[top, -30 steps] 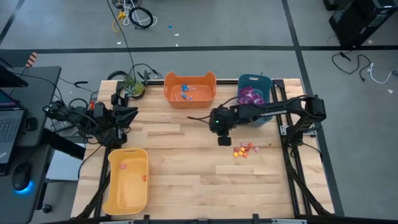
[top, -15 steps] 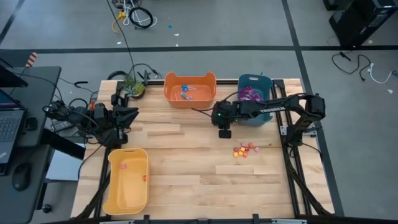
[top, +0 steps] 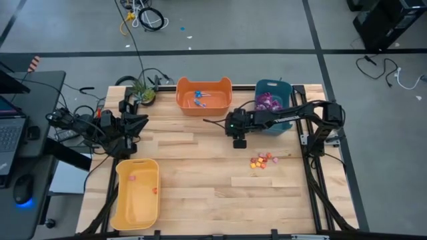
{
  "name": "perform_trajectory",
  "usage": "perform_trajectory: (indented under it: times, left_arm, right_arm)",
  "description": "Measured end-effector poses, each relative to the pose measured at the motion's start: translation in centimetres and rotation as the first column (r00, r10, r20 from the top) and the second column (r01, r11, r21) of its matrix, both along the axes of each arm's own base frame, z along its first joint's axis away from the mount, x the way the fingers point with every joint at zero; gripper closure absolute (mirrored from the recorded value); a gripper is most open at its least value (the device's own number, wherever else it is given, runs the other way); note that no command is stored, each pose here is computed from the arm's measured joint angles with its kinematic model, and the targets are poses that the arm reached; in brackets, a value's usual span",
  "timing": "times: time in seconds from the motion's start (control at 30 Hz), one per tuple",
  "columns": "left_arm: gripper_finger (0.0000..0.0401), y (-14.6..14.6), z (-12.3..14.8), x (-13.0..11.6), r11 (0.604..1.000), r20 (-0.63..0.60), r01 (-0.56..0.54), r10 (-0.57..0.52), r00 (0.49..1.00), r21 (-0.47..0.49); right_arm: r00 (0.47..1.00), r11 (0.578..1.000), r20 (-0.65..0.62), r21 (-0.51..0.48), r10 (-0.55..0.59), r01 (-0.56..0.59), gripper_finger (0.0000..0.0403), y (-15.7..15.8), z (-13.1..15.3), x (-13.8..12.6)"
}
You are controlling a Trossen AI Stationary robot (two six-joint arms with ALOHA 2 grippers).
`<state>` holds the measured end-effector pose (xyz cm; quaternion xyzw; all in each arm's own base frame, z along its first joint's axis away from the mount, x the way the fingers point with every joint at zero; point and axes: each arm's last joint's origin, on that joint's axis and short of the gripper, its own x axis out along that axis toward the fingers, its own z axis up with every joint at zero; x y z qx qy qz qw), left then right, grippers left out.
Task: Sort candy
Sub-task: Put the yellow candy into the yellow bin
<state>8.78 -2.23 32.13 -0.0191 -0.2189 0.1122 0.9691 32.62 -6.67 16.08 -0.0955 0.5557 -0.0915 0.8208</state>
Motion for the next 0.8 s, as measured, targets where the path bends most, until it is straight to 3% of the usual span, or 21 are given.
perform_trajectory:
  times: [0.8]
  left_arm:
    - [0.0334, 0.0, 0.0, 0.0, 1.000, -0.003, -0.004, 0.004, 1.000, -0.001]
  right_arm:
    - [0.999, 1.000, -0.046, 0.009, 0.002, -0.001, 0.0228, -0.3, -1.8, 0.4]
